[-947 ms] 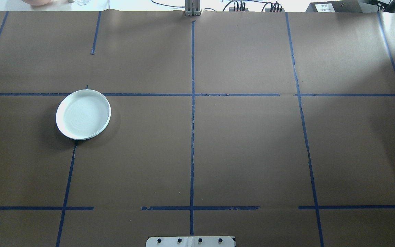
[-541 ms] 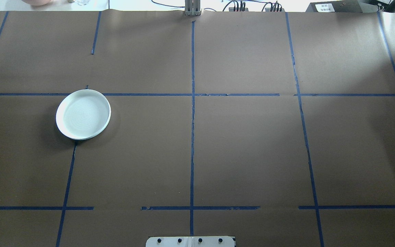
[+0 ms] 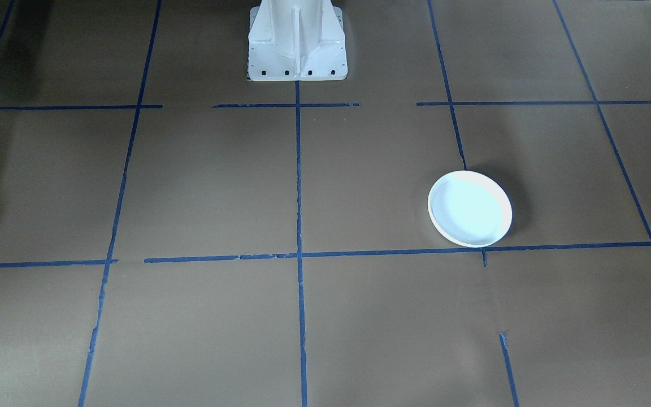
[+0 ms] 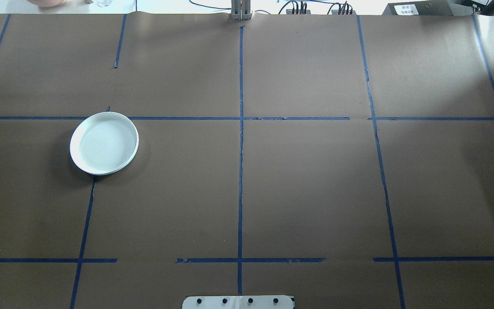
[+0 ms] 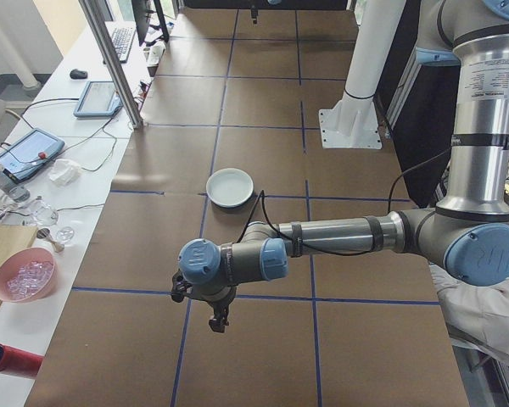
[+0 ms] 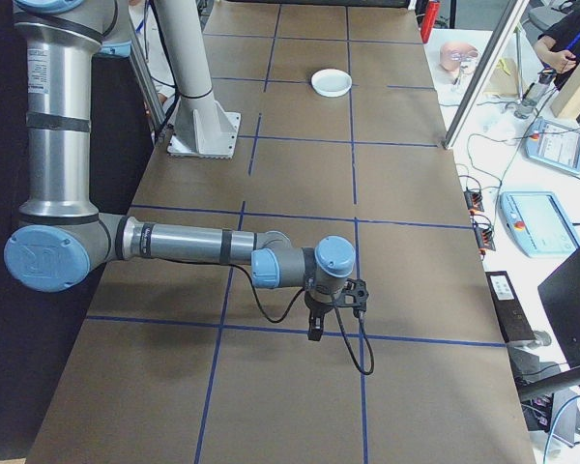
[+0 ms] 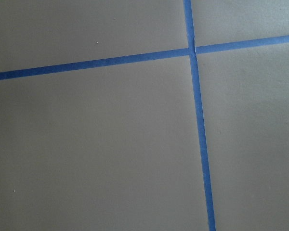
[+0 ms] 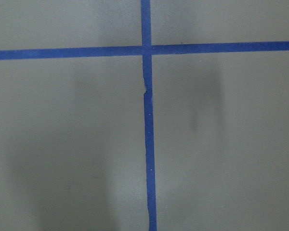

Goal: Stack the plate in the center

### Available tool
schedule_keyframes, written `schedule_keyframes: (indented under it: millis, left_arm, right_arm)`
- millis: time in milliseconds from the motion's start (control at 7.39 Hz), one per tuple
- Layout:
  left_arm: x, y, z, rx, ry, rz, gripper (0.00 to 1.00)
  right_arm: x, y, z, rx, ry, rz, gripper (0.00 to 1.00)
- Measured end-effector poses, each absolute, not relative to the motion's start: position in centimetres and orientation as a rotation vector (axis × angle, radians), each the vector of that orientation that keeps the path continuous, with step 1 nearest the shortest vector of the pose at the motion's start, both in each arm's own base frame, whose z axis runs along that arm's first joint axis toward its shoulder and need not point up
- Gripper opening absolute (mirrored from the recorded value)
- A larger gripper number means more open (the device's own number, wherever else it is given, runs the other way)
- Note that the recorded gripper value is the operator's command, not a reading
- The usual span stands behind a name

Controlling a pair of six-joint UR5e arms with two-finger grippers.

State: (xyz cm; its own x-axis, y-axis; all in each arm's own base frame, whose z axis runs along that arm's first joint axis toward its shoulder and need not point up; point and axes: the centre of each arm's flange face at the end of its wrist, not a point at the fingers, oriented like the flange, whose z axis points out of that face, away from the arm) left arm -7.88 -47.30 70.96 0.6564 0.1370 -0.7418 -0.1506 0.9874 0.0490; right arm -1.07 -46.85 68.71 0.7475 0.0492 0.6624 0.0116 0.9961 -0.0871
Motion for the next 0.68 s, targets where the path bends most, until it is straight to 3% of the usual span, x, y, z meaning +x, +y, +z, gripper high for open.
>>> schedule_keyframes:
  millis: [677]
  left_arm:
    - [-8.5,-43.2,69.6,0.008,0.838,0.148,0.99]
  right_arm:
    - [-1.1,-46.8,68.7,-0.088,-0.726,0.021,1.0]
